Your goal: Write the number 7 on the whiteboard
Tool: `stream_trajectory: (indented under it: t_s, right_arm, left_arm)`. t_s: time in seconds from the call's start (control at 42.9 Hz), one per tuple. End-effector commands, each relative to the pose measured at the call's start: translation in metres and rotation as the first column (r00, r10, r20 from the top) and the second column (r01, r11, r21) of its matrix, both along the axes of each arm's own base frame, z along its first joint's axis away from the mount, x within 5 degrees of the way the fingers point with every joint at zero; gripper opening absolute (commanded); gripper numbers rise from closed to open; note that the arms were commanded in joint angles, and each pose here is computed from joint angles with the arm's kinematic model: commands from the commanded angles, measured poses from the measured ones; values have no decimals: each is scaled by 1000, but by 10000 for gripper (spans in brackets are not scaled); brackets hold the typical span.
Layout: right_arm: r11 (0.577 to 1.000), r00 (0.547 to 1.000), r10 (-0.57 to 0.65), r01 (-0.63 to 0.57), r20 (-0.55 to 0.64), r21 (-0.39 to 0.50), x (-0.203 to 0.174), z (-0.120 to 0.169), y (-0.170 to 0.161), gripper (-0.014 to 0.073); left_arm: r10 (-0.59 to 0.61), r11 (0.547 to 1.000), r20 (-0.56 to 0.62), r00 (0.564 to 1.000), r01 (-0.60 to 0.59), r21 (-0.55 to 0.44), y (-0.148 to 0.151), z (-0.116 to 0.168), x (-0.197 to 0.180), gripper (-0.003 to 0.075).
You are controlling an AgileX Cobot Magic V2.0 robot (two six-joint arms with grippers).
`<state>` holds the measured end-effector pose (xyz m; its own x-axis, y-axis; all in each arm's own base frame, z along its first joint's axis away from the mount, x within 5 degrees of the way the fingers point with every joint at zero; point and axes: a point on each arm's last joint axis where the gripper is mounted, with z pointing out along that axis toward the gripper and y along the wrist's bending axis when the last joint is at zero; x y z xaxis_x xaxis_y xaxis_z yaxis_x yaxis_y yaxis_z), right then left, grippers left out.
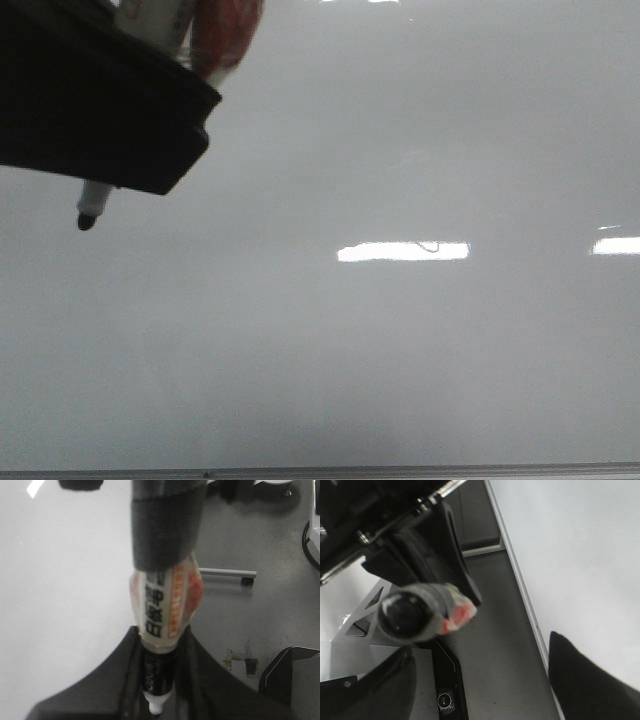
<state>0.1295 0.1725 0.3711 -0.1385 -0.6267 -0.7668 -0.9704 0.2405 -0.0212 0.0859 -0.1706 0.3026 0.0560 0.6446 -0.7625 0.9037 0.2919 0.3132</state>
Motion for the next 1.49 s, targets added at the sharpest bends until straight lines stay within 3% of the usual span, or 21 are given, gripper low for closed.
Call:
stream_trajectory:
  t_s: [0.0,0.256,0.583,0.676,0.746,0.933,1.119,1.212,1.282,1.352,1.469]
  right_arm:
    - [996,998,41,-44,38,83,-5,21,12,568]
    - [991,995,96,-99,38,93,-9,25,27,532]
    - [991,994,101,-103,33,89,-9,25,27,92]
    - [991,994,101,-104,33,88,-9,25,27,-1]
    - [991,994,103,-105,32,87,-10,24,27,-72]
    - [996,996,65,-68,60,57,-2,23,22,-66]
    - [989,986,-134,126,97,81,17,21,-8,-59]
    - [959,957,-260,239,131,154,20,18,-28,-59]
    - [913,920,-367,328,137,244,20,13,-42,-59]
    - [834,866,-484,413,126,366,17,8,-55,-59]
    - [721,795,-602,502,73,478,15,-12,-67,-59]
  left_arm:
    - [-18,995,32,999,21,-98,-3,16,-2,20]
    - [-18,995,31,999,21,-99,-3,16,-2,20]
    - [-26,990,47,999,32,-136,-5,20,-2,26]
    - [-30,987,55,998,38,-156,-6,21,-2,71]
    - [-31,986,59,998,41,-164,-6,22,-2,156]
    - [-29,984,60,998,39,-175,-4,24,-3,385]
    - [-27,969,86,996,47,-242,14,28,-11,368]
    - [-18,959,82,996,40,-280,30,25,-18,333]
    - [2,948,55,998,15,-317,43,20,-24,274]
    - [17,935,26,1000,-6,-355,58,12,-30,180]
    - [29,905,7,1000,-23,-425,79,3,-39,39]
